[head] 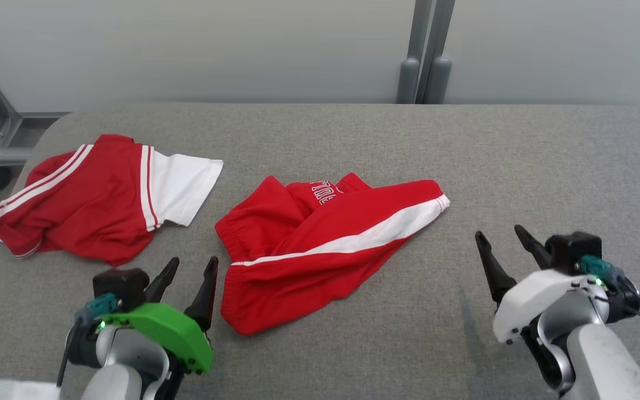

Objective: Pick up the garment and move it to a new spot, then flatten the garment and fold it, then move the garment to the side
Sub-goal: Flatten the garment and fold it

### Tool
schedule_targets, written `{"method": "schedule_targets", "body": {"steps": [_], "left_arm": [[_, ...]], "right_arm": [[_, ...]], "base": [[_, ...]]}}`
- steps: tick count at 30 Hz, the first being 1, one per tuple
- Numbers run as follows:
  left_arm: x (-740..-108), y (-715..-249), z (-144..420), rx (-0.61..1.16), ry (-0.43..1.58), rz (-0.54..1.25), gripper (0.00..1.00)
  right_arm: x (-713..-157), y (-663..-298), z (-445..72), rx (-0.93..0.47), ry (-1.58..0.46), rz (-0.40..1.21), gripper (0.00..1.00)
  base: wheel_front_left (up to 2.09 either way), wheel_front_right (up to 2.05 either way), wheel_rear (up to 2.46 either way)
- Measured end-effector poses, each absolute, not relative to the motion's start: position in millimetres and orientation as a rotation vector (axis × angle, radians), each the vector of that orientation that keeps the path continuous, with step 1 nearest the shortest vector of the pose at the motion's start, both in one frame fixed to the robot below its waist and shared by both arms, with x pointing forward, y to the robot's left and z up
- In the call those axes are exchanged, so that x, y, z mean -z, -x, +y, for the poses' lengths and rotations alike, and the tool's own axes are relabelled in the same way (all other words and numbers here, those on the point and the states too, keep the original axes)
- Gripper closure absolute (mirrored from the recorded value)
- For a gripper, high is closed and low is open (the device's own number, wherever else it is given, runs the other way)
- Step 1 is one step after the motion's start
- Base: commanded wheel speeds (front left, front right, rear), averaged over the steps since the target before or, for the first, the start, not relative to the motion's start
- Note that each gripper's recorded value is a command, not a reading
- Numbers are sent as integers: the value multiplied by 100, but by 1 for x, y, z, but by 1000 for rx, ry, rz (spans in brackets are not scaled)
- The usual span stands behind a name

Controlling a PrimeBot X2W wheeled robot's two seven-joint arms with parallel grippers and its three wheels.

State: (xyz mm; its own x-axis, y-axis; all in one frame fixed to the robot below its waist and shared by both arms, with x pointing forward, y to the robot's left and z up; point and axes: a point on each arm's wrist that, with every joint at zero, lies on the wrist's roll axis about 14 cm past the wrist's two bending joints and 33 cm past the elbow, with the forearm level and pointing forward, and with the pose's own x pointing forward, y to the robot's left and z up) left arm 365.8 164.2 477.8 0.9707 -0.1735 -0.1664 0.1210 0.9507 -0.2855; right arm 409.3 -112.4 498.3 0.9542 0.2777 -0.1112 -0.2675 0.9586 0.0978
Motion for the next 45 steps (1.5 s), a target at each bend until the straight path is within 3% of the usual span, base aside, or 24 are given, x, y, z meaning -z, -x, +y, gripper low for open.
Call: {"method": "schedule_targets", "body": {"steps": [10, 19, 29, 32, 33, 35, 36, 37, 45], "left_arm": [[-463, -400, 136, 201, 273, 509, 0], [-440, -398, 132, 190, 262, 707, 0], [-420, -376, 123, 202, 297, 835, 0], [-416, -373, 123, 194, 301, 853, 31], [-415, -372, 123, 193, 303, 856, 51], [-413, -369, 122, 194, 305, 865, 73], [-412, -367, 121, 197, 305, 870, 73], [-412, -366, 120, 201, 304, 875, 98], [-409, -367, 120, 204, 302, 875, 100]], "right_arm": [[-492, -466, -124, -312, 77, 340, 0], [-483, -500, -125, -348, 157, 393, 0], [-465, -514, -116, -382, 162, 432, 0], [-459, -515, -113, -389, 160, 442, 0], [-458, -515, -113, -391, 161, 444, 0], [-455, -515, -111, -395, 163, 449, 0], [-454, -515, -111, -397, 164, 451, 0], [-453, -515, -110, -399, 164, 454, 0], [-438, -517, -102, -421, 126, 506, 0]], "base": [[0, 0, 0], [0, 0, 0], [0, 0, 0], [0, 0, 0], [0, 0, 0], [0, 0, 0], [0, 0, 0], [0, 0, 0], [0, 0, 0]]}}
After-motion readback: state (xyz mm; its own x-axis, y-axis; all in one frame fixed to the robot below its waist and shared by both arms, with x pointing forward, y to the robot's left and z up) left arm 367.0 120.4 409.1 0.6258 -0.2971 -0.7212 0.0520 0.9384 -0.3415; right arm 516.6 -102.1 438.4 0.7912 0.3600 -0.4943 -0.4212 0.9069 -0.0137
